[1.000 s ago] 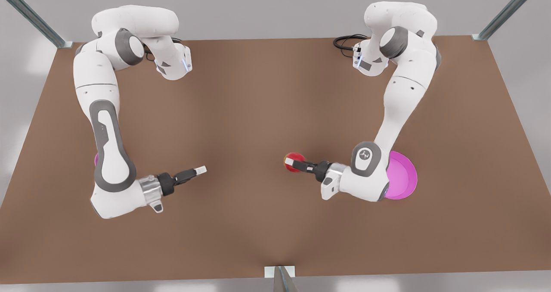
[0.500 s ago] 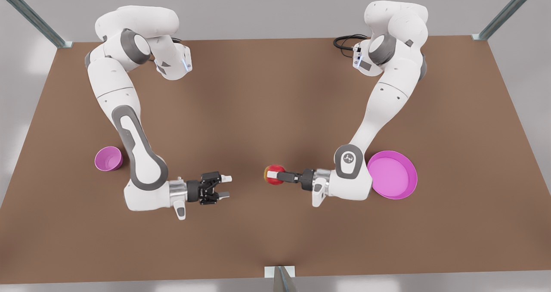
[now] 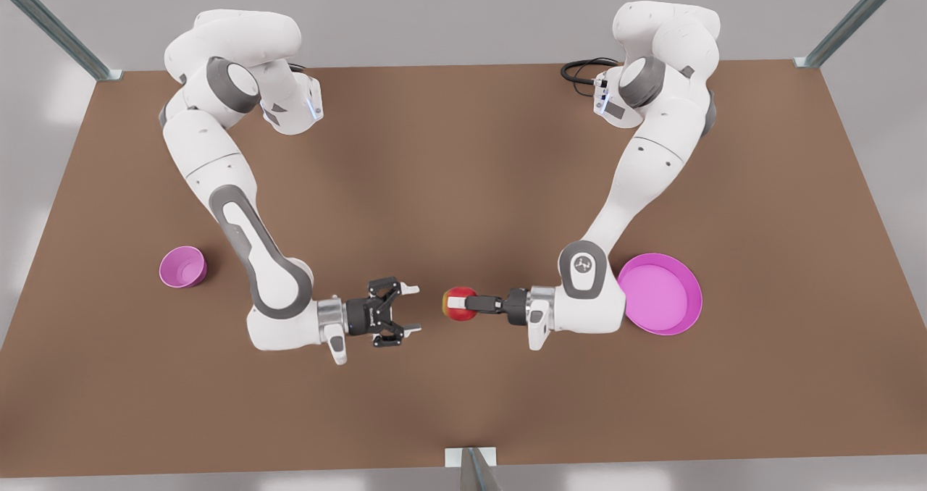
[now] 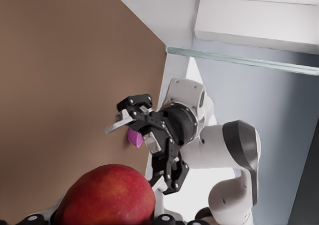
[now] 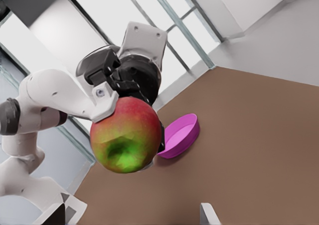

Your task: Use the left arm to pick up the apple from the plate, transfer it to the gripper of the right arm, and then use the right arm to place it into the bowl

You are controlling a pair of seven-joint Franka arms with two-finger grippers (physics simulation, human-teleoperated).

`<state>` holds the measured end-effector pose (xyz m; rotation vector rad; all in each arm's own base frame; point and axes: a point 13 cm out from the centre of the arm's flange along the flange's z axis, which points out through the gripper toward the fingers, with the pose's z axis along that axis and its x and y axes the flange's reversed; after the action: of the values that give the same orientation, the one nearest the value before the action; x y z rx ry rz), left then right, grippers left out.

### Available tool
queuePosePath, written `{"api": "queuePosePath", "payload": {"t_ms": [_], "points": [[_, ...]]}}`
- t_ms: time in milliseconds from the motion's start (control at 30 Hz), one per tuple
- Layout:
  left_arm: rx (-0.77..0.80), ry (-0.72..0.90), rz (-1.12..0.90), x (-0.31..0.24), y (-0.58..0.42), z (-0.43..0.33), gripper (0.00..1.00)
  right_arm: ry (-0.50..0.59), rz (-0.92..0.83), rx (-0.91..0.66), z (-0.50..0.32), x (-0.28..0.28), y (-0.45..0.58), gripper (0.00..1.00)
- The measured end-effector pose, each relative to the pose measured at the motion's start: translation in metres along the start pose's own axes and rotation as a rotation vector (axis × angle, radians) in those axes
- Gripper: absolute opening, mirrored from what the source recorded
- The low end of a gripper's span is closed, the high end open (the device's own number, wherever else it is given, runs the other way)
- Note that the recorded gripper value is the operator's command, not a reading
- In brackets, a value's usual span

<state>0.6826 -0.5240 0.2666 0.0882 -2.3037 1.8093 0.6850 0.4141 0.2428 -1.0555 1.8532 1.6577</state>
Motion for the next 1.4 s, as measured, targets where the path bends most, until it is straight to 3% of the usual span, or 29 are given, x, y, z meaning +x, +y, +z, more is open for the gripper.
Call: {"api": "queuePosePath", "payload": {"t_ms": [533, 1400], "points": [[-0.001, -0.020, 0.030, 0.000, -0.003, 0.007, 0.77, -0.068, -0.199, -0.009, 0.032, -0.017, 0.008, 1.00], [0.000, -0.027, 0.041, 0.001, -0.004, 0.014, 0.78, -0.114, -0.276, -0.022, 0.089, -0.013, 0.016, 1.00]]}}
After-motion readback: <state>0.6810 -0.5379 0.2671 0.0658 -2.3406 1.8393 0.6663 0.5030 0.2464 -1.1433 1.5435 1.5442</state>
